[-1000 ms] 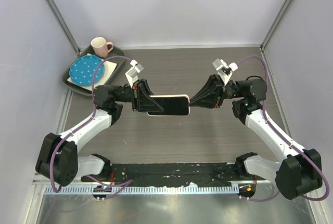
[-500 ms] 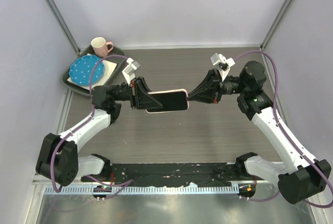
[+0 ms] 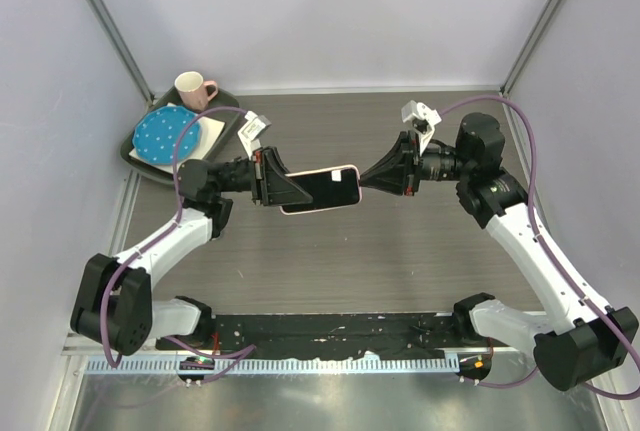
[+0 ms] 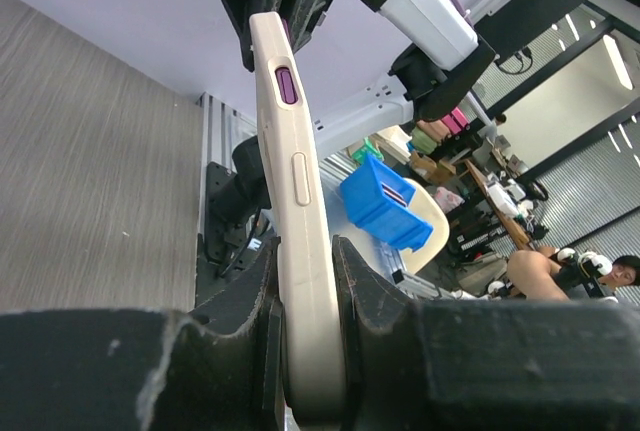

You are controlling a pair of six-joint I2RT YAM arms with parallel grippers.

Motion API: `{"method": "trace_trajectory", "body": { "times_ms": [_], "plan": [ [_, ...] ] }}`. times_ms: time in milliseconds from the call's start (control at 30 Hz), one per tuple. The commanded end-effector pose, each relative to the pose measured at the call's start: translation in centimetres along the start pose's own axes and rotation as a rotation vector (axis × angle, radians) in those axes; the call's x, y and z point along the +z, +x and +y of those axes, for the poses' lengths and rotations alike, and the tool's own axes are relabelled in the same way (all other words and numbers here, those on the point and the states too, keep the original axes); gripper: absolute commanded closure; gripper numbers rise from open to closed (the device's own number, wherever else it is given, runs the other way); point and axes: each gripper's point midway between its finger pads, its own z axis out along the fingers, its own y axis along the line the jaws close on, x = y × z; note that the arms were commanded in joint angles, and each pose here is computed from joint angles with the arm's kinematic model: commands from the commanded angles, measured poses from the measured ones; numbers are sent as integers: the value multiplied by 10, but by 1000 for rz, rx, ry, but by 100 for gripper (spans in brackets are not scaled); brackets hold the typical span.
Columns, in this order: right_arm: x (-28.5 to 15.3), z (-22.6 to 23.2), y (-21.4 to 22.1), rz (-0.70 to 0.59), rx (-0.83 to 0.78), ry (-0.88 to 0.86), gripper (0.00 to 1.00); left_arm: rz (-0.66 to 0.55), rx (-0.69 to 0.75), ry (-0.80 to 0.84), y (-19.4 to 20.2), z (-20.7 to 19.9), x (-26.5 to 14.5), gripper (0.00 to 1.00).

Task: Take the phone out of the phone case
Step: Remove the phone case from the phone.

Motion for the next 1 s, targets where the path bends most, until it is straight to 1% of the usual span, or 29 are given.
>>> {"method": "trace_trajectory", "body": {
  "times_ms": [0,233,533,800,900,933,967],
  "plan": [
    [12,-60,31,57,28,218,81,-11,372,219,-4,-78,14,100],
    [12,-50,29,48,28,173,78,-15,368,218,-5,-78,15,100],
    [10,-69,44,93,45,257,76,-13,391,232,-7,-86,15,100],
    [12,-74,52,113,67,253,75,-12,409,244,-9,-92,14,100],
    [14,-66,50,106,69,207,71,-11,412,245,-9,-92,14,100],
    [14,-60,50,99,80,185,67,-10,414,245,-9,-92,14,100],
    [16,-52,45,81,53,138,64,-7,416,244,-8,-92,14,100]
  ]
}}
